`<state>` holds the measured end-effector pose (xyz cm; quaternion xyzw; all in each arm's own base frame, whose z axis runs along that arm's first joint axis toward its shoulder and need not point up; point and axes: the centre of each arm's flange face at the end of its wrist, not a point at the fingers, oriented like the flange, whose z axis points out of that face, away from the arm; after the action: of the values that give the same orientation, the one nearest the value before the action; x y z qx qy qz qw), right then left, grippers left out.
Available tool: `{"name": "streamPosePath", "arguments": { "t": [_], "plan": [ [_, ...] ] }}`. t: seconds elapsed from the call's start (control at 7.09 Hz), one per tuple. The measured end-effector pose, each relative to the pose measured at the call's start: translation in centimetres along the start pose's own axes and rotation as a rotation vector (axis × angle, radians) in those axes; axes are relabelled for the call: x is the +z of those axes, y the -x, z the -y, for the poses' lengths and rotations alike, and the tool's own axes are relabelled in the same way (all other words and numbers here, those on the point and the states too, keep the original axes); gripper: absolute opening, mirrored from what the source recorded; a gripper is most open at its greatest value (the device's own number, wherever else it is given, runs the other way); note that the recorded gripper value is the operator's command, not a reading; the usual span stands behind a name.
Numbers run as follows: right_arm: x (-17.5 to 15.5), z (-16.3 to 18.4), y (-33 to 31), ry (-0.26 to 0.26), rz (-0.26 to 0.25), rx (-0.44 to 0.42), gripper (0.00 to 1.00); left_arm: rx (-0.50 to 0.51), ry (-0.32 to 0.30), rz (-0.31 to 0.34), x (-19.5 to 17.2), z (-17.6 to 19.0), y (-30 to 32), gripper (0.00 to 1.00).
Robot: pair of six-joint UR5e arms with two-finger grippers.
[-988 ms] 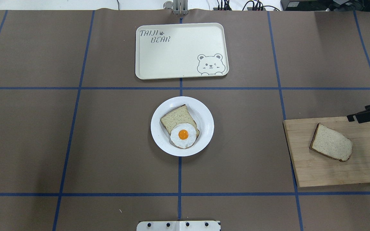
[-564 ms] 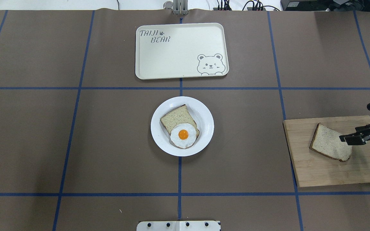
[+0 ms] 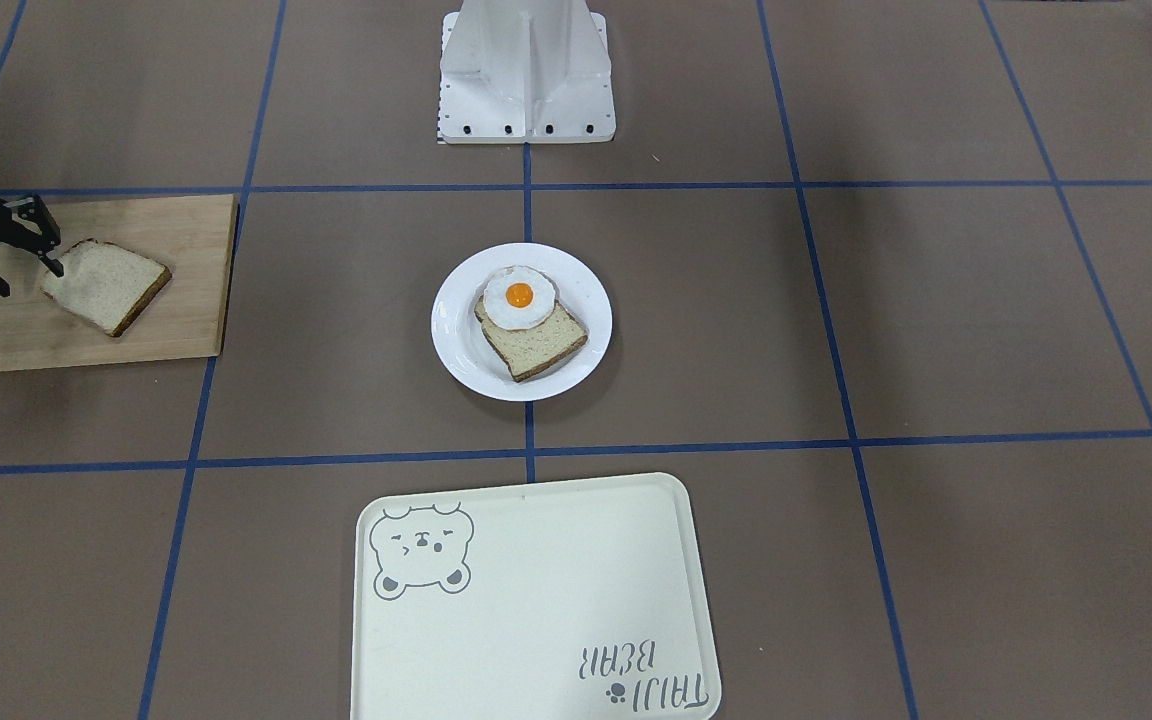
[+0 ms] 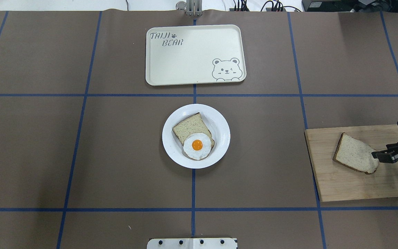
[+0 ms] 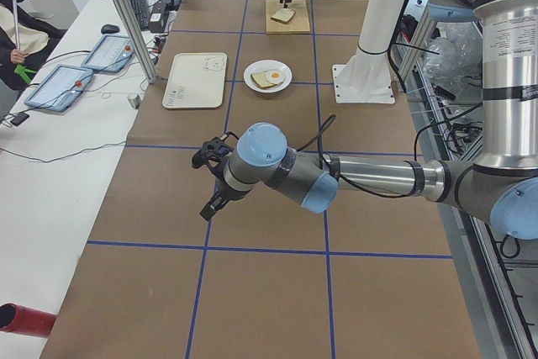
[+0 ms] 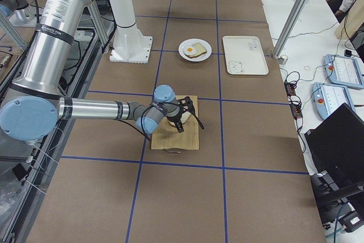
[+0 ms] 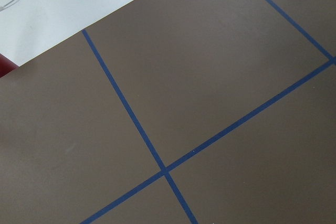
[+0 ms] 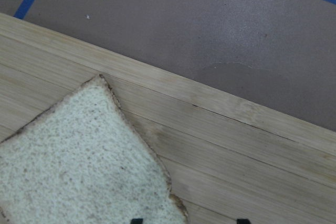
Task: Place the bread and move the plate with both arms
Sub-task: 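Move the right gripper down to the bread slice on the bamboo board, then push the right gripper under the bread slice edge and close on it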
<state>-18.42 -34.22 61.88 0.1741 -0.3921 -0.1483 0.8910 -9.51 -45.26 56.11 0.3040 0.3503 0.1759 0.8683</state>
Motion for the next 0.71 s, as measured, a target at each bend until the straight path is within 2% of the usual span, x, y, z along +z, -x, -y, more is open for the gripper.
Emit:
{"name": "streamPosePath", "arguments": {
  "t": [0.42,0.71],
  "plan": [
    [0.3,0.24,0.51,0.002,0.008,-0.003,0.6,0.001,-0.001,0.0,-0.01,0.07,0.0,0.99],
    [0.52,0.26,0.87,0.005,0.013,-0.01,0.53,0.0,-0.001,0.0,-0.02,0.08,0.0,0.99]
  ]
}}
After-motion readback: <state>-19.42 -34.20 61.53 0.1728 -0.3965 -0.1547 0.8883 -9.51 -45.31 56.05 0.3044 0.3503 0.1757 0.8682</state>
